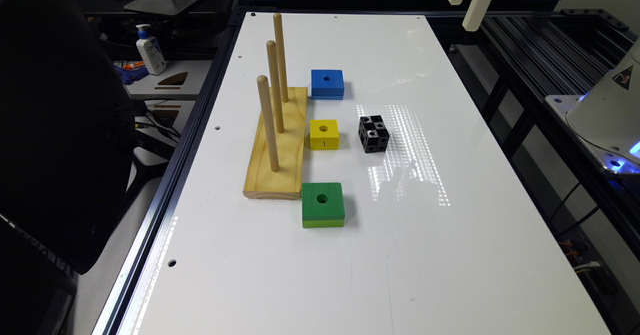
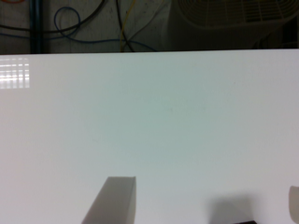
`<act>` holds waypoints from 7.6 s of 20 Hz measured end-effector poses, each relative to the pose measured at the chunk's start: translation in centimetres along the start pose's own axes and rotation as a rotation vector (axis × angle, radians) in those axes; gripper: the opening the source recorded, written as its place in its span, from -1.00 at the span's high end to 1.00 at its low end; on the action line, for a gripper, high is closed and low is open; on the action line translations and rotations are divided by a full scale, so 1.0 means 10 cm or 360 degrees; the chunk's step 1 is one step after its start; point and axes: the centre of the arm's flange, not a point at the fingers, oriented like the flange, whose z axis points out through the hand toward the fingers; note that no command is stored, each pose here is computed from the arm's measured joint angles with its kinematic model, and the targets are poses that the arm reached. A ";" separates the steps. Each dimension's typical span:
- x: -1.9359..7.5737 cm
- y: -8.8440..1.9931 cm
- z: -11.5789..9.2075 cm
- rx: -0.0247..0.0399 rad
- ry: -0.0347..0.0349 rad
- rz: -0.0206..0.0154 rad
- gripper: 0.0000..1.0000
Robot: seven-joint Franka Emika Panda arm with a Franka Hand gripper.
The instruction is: Pick up blue block.
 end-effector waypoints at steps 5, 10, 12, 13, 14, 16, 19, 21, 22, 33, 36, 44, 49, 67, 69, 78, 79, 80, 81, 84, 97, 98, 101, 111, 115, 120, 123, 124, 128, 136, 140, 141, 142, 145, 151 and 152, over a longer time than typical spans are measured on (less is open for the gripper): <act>0.071 0.06 -0.01 0.0013 0.0017 0.00007 -1.00; 0.158 0.10 -0.02 0.0032 0.0045 -0.00004 -1.00; 0.217 0.10 -0.02 0.0041 0.0058 -0.00006 -1.00; 0.246 0.09 -0.02 0.0043 0.0061 0.00002 -1.00; 0.290 0.08 -0.02 0.0045 0.0064 0.00009 -1.00; 0.369 0.04 -0.01 0.0047 0.0067 0.00008 -1.00; 0.504 -0.02 0.00 0.0047 0.0068 0.00013 -1.00; 0.621 -0.08 0.01 0.0043 0.0064 0.00037 -1.00; 0.664 -0.10 0.01 0.0041 0.0061 0.00044 -1.00; 1.076 -0.19 0.04 0.0028 0.0046 0.00033 -1.00; 1.127 -0.20 0.04 0.0029 0.0049 0.00055 -1.00; 1.458 -0.23 0.01 0.0035 0.0063 0.00041 -1.00; 1.710 -0.23 0.07 0.0028 0.0056 0.00018 -1.00; 1.804 -0.28 0.53 0.0005 0.0012 0.00012 -1.00; 1.829 -0.30 0.65 0.0005 0.0012 0.00011 -1.00; 1.832 -0.30 0.79 -0.0002 -0.0002 0.00013 -1.00; 1.833 -0.30 0.84 -0.0004 -0.0006 0.00012 -1.00; 1.835 -0.30 0.86 -0.0005 -0.0007 0.00012 -1.00; 1.844 -0.30 0.96 -0.0006 -0.0009 0.00010 -1.00; 1.869 -0.33 1.11 0.0001 0.0001 -0.00034 -1.00; 1.903 -0.50 1.10 0.0025 0.0028 -0.00337 -1.00; 1.905 -0.51 1.10 0.0026 0.0029 -0.00353 -1.00; 1.909 -0.52 1.10 0.0027 0.0029 -0.00379 -1.00; 1.904 -0.62 1.54 0.0034 0.0017 -0.00463 -1.00; 1.926 -0.71 1.55 0.0044 0.0019 -0.00491 -1.00; 1.904 -0.79 1.53 0.0056 0.0023 -0.00537 -1.00; 1.888 -0.82 1.52 0.0060 0.0023 -0.00534 -1.00; 1.888 -0.82 1.52 0.0060 0.0023 -0.00533 -1.00; 1.890 -0.82 1.52 0.0061 0.0024 -0.00524 -1.00; 1.907 -0.81 1.51 0.0062 0.0027 -0.00474 -1.00; 1.933 -0.80 1.50 0.0064 0.0032 -0.00397 -1.00; 1.937 -0.79 1.50 0.0064 0.0033 -0.00379 -1.00; 1.942 -0.79 1.50 0.0064 0.0033 -0.00361 -1.00; 1.953 -0.78 1.50 0.0065 0.0034 -0.00320 -1.00; 1.953 -0.77 1.62 0.0057 0.0016 -0.00289 -1.00; 1.958 -0.77 1.65 0.0057 0.0014 -0.00286 -1.00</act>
